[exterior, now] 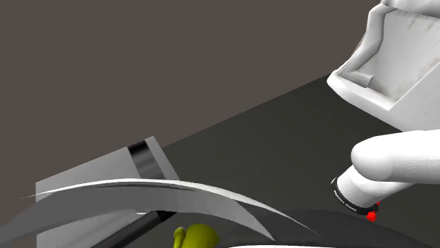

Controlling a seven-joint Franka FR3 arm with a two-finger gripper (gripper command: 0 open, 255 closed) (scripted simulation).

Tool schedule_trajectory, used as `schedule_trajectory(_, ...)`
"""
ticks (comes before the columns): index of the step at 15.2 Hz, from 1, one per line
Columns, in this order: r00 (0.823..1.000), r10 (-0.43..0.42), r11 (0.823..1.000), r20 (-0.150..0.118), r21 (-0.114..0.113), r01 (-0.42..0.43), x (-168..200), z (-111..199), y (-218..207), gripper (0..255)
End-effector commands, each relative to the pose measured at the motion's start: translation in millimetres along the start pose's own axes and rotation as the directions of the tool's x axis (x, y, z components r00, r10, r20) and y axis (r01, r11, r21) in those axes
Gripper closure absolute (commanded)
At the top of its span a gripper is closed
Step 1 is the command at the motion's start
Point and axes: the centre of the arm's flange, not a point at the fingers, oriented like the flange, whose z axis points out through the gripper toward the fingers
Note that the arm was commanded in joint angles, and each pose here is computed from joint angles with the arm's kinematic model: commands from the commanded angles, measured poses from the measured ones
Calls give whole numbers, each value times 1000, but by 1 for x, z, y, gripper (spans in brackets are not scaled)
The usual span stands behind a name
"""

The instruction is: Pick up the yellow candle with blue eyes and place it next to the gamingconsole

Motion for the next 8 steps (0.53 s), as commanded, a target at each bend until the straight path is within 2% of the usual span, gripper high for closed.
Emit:
schedule_trajectory(1, 994, -29, 1000, -104, 6, 29, 16, 19, -2, 255)
schedule_trajectory(8, 994, -29, 1000, -104, 6, 29, 21, 55, 2, 255)
